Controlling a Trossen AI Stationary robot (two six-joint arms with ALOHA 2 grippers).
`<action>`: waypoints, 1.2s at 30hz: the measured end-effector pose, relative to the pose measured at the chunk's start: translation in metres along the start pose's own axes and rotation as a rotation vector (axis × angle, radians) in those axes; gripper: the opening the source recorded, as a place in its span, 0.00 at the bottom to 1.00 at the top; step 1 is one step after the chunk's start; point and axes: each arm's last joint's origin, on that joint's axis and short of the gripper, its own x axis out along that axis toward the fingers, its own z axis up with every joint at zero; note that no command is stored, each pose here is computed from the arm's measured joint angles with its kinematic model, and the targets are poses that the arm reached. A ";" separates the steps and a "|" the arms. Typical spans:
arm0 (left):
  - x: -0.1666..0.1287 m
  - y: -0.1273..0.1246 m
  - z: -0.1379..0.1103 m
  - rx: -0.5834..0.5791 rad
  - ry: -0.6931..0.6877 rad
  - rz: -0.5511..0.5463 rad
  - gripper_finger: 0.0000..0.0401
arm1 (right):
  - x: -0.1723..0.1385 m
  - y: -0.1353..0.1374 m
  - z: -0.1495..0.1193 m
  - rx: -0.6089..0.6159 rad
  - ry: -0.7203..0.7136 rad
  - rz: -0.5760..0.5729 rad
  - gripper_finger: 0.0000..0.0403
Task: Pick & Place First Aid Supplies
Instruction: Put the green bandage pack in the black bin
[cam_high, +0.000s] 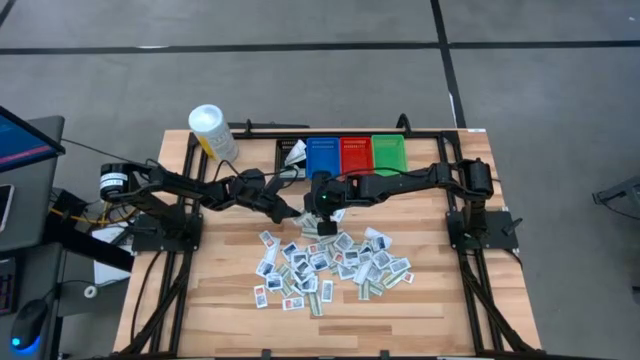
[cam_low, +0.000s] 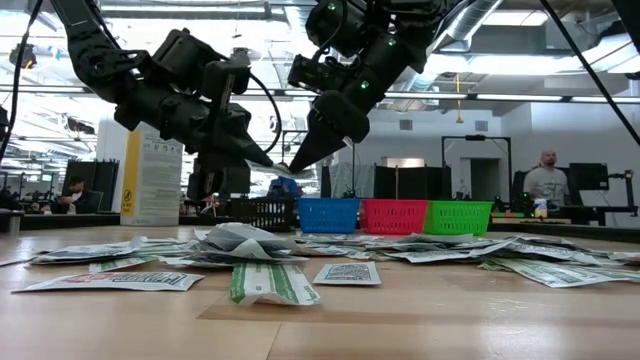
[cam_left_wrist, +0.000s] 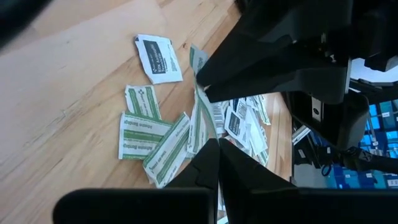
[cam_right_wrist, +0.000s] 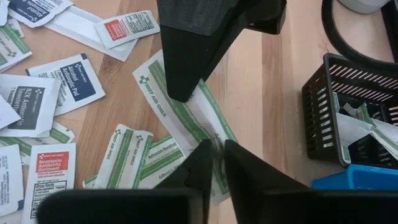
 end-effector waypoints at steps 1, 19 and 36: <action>0.000 0.000 0.000 0.000 0.000 0.000 0.01 | 0.000 0.000 0.000 0.000 0.000 0.000 0.14; 0.000 0.001 -0.001 0.009 0.005 0.013 0.01 | -0.032 -0.009 0.001 0.000 0.066 -0.093 0.32; 0.000 0.001 -0.001 0.029 0.004 0.016 0.01 | -0.117 -0.049 0.001 0.183 0.015 -0.170 0.27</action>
